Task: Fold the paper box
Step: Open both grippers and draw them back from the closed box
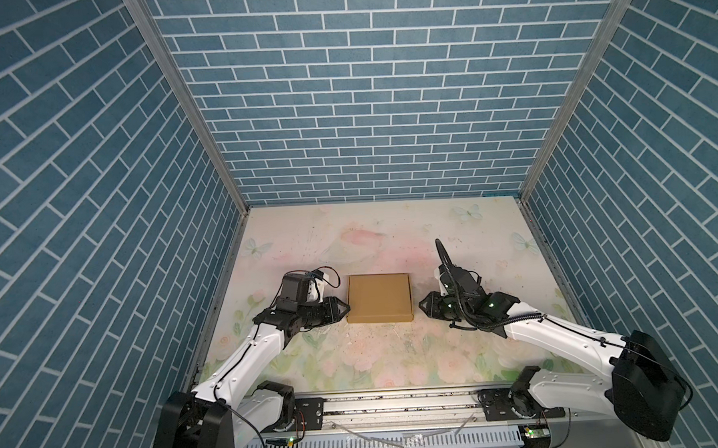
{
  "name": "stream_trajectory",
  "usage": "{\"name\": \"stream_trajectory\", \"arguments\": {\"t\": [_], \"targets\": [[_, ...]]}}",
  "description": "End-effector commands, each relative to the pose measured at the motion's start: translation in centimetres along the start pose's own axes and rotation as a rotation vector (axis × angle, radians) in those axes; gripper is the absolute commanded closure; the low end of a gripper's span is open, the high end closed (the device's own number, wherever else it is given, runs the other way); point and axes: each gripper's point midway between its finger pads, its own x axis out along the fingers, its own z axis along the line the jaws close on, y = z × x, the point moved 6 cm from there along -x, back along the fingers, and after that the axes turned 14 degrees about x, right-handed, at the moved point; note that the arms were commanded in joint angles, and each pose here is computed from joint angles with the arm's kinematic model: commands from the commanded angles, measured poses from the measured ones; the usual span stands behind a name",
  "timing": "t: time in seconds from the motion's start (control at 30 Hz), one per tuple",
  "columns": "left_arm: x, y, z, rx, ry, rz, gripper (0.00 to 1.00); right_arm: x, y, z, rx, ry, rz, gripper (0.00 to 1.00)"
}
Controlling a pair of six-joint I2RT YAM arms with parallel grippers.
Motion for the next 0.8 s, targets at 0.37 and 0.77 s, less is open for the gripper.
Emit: {"name": "stream_trajectory", "arguments": {"t": [0.37,0.77], "targets": [[-0.6,-1.4,0.5,0.011,-0.098,-0.082,0.38,-0.8,-1.5,-0.7,-0.077,0.080,-0.123,0.64],[-0.8,-5.1,0.9,0.080,-0.179,-0.206,0.00,-2.9,-3.4,-2.9,-0.105,0.169,-0.307,0.45]]}}
